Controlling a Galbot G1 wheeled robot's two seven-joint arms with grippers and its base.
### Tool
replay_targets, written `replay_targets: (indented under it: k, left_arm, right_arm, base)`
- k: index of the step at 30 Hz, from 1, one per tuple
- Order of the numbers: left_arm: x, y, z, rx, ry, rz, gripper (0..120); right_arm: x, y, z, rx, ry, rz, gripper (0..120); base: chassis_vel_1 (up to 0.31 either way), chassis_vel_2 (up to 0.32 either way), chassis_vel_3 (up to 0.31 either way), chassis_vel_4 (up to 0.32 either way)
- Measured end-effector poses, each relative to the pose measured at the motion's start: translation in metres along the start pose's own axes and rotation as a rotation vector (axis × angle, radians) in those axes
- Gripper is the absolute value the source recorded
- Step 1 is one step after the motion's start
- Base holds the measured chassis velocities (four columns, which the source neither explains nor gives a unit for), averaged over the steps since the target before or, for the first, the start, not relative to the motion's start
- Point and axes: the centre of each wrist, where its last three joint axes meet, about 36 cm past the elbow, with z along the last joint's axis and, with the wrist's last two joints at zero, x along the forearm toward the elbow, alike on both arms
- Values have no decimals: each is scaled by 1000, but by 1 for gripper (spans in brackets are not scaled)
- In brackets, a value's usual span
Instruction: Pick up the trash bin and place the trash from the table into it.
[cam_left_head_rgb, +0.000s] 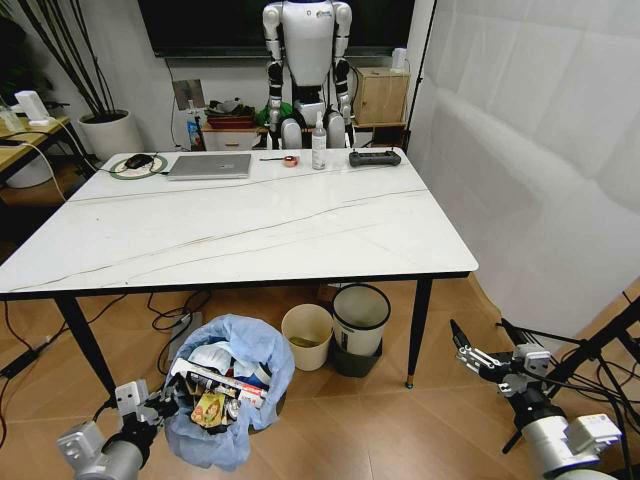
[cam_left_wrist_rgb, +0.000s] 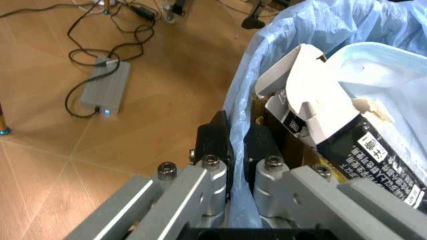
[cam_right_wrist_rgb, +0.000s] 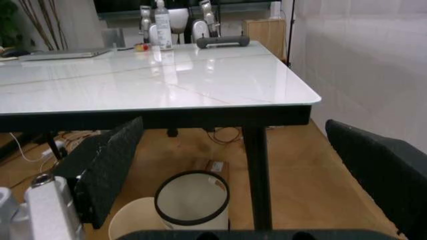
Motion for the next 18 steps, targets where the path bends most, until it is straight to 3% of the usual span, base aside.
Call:
replay_targets:
  k: [9,18]
  left_arm:
    - [-10,12,14,31,54,-47,0]
    - [-41,39,34,33,86,-88,0]
  right_arm:
    - [0,0,0,0,0,0,100]
    - [0,0,0,0,0,0,100]
  base:
    - [0,0,0,0]
    - [0,0,0,0]
